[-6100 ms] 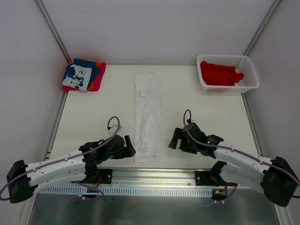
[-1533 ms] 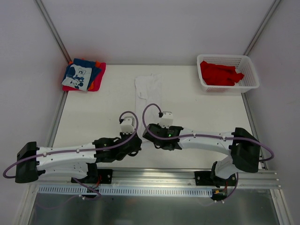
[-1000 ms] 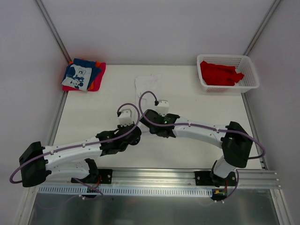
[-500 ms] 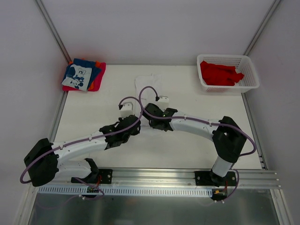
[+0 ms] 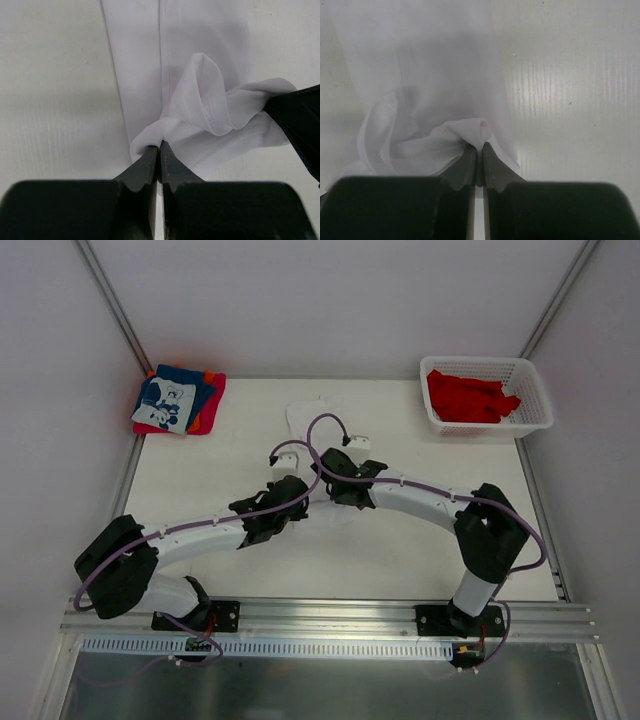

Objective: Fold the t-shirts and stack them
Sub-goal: Fold the tshirt

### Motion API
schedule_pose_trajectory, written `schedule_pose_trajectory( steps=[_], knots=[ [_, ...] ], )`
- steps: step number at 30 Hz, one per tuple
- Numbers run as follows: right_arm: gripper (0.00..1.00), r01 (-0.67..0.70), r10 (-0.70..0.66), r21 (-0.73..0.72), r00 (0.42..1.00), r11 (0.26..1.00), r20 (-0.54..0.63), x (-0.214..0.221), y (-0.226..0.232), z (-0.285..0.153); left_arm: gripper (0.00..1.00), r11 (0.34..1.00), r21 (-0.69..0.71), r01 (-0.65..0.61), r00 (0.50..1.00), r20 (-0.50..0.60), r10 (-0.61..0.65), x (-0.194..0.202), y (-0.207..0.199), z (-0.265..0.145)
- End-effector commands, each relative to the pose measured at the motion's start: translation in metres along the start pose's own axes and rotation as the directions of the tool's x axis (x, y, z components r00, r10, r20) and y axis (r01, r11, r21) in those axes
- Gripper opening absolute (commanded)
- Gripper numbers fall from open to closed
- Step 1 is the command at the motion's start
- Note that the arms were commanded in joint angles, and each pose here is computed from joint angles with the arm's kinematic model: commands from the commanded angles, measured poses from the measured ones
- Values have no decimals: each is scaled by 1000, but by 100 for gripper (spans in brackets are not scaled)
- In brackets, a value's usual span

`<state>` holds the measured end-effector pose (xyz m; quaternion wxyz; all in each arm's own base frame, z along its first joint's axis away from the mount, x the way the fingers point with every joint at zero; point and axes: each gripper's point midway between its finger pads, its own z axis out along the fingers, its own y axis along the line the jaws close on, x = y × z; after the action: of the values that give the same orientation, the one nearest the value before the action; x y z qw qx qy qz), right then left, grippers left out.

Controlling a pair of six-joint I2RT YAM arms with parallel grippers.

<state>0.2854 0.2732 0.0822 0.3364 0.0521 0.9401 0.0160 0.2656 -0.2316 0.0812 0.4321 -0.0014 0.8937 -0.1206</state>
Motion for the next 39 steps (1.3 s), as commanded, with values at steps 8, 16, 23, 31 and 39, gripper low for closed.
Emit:
schedule_pose_trajectory(
  steps=[8, 16, 23, 31, 39],
  knots=[
    [1, 28, -30, 67, 999, 997, 37, -43, -16, 19, 0, 999, -44, -20, 995, 101, 24, -58, 4, 14],
    [1, 22, -24, 65, 1000, 998, 20, -62, -13, 36, 0, 1000, -25, -1, 991, 131, 4, -88, -6, 20],
    [0, 28, -27, 63, 1000, 998, -7, -60, -9, 57, 0, 999, -52, -5, 996, 85, 9, -72, -1, 39],
    [2, 19, -18, 49, 999, 999, -28, -67, -2, 80, 0, 997, -72, 3, 998, 57, 1, -61, 4, 56],
    [3, 6, -3, 62, 999, 998, -39, -76, -7, 99, 0, 996, -91, 21, 999, 43, -17, -61, 10, 77]
  ],
)
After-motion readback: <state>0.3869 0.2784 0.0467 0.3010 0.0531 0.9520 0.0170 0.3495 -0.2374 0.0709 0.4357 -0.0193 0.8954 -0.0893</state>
